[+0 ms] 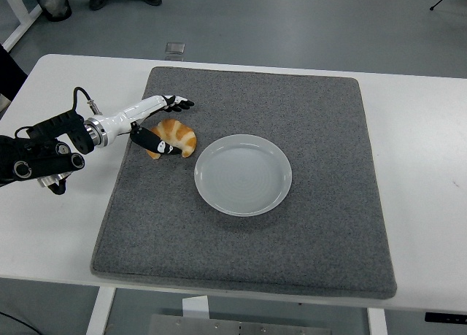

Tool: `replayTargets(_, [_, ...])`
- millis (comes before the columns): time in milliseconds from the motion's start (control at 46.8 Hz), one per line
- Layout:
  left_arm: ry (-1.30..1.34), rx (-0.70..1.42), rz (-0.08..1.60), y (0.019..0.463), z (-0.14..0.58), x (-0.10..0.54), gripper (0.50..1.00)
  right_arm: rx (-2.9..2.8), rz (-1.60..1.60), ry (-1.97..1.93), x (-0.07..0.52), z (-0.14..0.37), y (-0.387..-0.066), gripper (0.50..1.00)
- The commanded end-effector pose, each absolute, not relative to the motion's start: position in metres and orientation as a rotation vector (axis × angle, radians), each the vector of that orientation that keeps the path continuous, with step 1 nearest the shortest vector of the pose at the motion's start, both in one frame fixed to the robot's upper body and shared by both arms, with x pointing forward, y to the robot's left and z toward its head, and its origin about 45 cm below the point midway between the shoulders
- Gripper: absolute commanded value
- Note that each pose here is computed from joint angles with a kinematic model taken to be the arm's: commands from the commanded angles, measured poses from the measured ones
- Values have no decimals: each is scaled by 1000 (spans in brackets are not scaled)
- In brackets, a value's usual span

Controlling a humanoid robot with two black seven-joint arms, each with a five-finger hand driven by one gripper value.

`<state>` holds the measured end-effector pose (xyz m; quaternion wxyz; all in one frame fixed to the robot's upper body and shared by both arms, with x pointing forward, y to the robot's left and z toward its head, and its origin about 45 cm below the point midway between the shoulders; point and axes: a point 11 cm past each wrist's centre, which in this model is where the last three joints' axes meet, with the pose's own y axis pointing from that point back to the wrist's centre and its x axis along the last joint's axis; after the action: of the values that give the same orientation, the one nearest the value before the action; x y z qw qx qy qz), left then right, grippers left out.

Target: Place the bread on the plate

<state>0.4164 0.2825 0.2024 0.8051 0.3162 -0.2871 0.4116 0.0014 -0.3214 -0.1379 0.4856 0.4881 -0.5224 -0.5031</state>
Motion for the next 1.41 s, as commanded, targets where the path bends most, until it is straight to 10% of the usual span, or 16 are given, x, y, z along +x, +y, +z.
replayTargets(0, [-614, 677, 881, 282, 200, 416, 941, 1187, -1223, -1271, 1, -138, -322, 952])
replayTargets(556, [-601, 675, 888, 287, 189, 413, 851, 1188, -1224, -1270, 1, -138, -321, 952])
replayTargets(940, [-619, 636, 913, 284, 204, 421, 506, 1186, -1224, -1270, 0, -138, -322, 954])
replayTargets(1389, [-625, 630, 935, 287, 211, 425, 500, 1188, -1224, -1270, 1, -138, -321, 952])
